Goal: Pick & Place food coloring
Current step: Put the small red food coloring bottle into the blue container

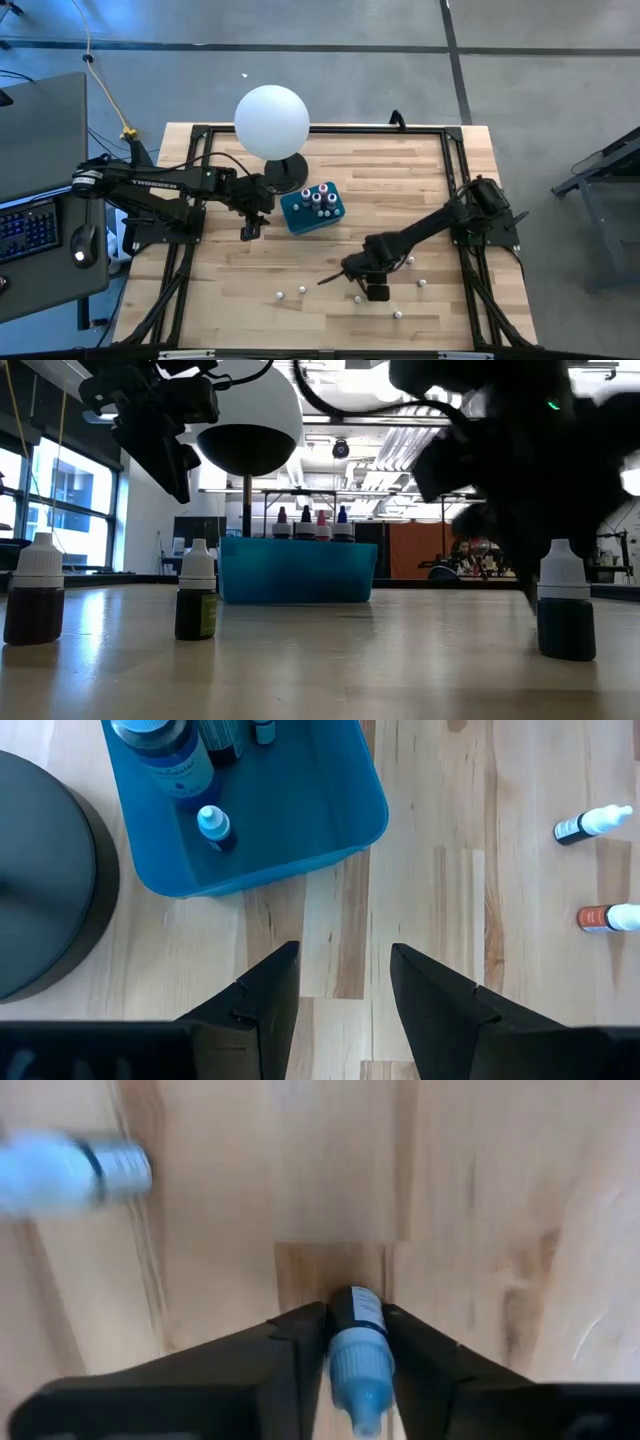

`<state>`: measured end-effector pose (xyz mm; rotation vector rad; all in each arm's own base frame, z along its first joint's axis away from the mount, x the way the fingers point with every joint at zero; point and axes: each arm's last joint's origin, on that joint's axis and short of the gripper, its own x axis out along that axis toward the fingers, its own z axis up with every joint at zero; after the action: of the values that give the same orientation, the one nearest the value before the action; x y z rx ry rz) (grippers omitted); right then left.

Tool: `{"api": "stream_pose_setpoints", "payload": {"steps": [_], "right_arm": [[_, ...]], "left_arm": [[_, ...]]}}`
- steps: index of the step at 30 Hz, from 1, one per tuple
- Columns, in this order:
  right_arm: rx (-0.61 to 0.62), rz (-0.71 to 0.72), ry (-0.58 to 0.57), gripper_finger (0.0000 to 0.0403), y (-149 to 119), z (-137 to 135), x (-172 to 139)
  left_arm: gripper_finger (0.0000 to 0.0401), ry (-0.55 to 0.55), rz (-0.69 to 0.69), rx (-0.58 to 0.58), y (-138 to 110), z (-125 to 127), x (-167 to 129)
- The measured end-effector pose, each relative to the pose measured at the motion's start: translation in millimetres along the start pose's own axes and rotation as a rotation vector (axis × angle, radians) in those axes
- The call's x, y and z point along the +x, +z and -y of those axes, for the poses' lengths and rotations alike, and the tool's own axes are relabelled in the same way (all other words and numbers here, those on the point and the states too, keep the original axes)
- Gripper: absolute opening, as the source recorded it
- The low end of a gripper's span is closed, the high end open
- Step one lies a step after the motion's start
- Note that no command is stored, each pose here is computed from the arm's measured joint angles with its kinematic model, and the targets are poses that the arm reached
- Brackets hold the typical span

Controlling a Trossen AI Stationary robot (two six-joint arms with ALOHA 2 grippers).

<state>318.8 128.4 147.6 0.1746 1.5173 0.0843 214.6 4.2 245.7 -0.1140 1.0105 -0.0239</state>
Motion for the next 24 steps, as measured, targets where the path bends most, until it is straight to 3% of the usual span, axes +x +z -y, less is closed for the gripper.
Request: {"api": "stream_pose_setpoints", "payload": {"steps": [4, 12, 19, 24], "right_arm": [[0.026, 0.033, -0.070, 0.0065, 14.9, 10.4, -42.7], [-0.161, 0.346, -0.252, 0.0083, 68.3, 52.5, -123.9], [-0.196, 0.380, -0.170, 0.0070, 101.7, 121.6, -105.3], [-0.176, 0.289, -0.130, 0.0085, 106.7, 143.1, -79.3]], "left_arm": [[0.0156, 0.000, 0.000, 0.000, 0.0, 0.0, 0.0], [0.0156, 0.001, -0.001, 0.000, -0.1, 0.0, -0.1], [0.0156, 0.001, -0.010, -0.001, -1.0, -0.1, 0.0], [0.0156, 0.002, -0.029, 0.002, -2.9, -0.2, -0.1]]}}
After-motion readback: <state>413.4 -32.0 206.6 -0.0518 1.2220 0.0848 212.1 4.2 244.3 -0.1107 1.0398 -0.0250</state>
